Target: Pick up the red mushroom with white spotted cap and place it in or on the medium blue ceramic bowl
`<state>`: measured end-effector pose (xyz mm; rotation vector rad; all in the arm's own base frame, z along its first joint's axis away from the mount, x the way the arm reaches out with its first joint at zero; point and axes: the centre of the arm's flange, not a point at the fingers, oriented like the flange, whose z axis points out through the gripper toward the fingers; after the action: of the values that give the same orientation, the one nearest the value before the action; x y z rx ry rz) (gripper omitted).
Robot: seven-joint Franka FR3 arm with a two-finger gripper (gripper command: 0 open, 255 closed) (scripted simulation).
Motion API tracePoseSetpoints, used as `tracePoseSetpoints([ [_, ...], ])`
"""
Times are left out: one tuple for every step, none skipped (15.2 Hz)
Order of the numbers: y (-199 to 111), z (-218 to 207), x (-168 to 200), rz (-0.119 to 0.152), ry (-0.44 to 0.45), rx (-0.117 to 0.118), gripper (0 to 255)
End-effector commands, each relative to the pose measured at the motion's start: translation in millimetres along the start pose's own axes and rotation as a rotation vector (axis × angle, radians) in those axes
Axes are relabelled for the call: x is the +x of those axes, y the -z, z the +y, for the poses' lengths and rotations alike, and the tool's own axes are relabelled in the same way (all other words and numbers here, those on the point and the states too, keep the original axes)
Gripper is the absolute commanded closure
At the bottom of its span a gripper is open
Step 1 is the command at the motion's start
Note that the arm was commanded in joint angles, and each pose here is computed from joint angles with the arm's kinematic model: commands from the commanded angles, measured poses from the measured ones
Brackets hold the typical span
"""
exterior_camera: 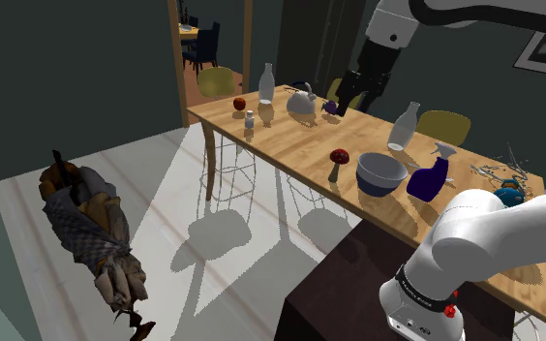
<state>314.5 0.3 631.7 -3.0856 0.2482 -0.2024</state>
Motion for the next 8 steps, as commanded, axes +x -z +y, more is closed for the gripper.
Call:
tracePoseSetpoints([
  [0, 0, 0, 0.000, 0.000, 0.000, 0],
  [-9, 9, 5, -0.012, 0.016, -0.002, 0],
  [-18, 18, 9, -0.023, 0.032, -0.004, 0],
  [-27, 27, 14, -0.035, 0.048, -0.007, 0],
  [-36, 36, 19, -0.046, 0.064, -0.009, 0],
  [-45, 45, 24, -0.058, 0.080, -0.011, 0],
  [-54, 53, 29, -0.069, 0.096, -0.013, 0],
  [-63, 62, 33, -0.081, 0.112, -0.015, 0],
])
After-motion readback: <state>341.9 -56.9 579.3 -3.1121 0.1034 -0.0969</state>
